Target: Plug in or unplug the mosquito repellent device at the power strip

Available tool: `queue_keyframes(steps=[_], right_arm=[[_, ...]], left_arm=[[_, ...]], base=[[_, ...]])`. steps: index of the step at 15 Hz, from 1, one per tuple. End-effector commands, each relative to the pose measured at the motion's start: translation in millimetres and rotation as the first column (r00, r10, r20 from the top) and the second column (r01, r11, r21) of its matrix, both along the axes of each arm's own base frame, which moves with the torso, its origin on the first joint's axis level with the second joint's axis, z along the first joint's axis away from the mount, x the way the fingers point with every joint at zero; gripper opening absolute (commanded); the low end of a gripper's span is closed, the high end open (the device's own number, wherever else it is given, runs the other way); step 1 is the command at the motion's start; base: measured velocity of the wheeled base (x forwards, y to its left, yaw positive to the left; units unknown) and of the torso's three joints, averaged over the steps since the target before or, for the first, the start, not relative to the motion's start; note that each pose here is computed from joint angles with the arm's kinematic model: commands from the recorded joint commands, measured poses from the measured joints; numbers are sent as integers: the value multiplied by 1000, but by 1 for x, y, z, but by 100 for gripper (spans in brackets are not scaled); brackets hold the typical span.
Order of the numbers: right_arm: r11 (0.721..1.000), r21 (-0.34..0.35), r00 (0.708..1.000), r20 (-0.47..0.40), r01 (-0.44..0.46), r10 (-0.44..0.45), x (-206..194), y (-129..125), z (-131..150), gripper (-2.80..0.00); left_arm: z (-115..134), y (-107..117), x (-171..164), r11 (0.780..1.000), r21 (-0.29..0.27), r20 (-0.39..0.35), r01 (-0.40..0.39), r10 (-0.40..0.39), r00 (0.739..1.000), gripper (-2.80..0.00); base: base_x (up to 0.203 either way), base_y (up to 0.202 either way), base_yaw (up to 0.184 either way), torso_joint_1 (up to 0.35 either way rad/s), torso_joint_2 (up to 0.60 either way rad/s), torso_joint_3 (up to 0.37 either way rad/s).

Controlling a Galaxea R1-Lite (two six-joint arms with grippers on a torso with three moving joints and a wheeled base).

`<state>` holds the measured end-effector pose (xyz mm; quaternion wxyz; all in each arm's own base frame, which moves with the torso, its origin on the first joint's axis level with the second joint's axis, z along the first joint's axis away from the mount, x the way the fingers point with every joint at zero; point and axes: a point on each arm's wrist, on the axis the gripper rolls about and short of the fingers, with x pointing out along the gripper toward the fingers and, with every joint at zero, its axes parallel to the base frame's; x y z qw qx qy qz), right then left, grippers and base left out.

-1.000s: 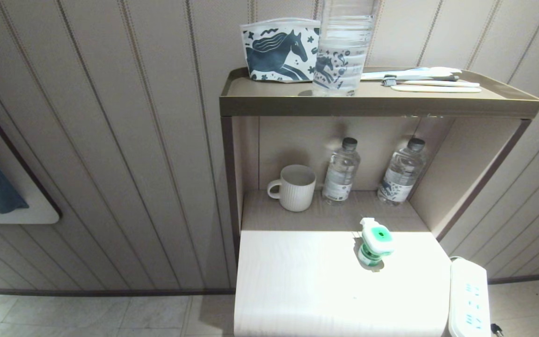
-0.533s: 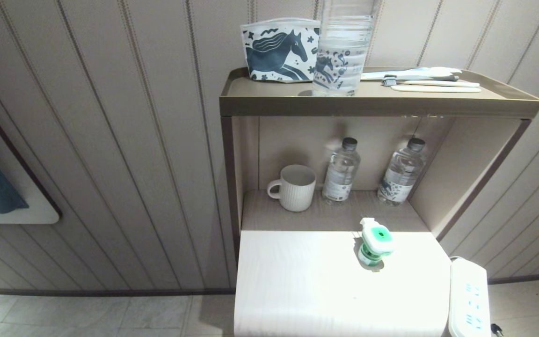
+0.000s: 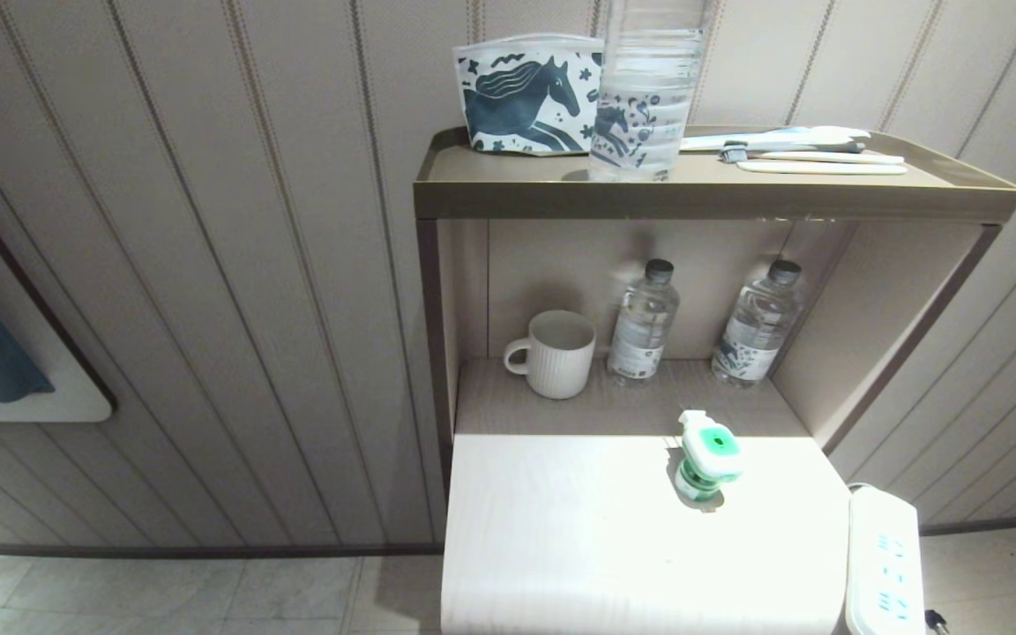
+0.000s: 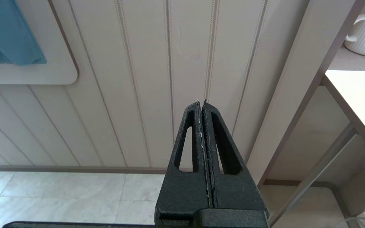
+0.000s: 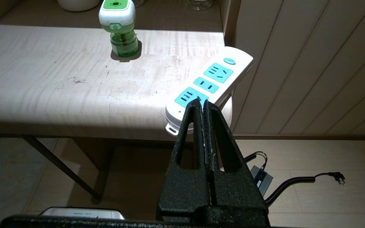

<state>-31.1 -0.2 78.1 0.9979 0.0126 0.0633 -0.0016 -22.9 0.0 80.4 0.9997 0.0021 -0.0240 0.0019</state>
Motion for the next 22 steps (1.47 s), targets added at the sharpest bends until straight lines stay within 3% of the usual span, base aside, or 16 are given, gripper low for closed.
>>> queue_keyframes(steps=[1,22], right_arm=[[1000,0,1000,-2,0,0,0,0,0,-280],[1000,-1,1000,-2,0,0,0,0,0,-280]], left_arm=[[0,0,0,1000,0,-1,-1,1,1000,-280],[0,0,0,1000,0,-1,0,0,1000,-280]], base=[[0,0,0,0,0,0],[0,0,0,0,0,0]])
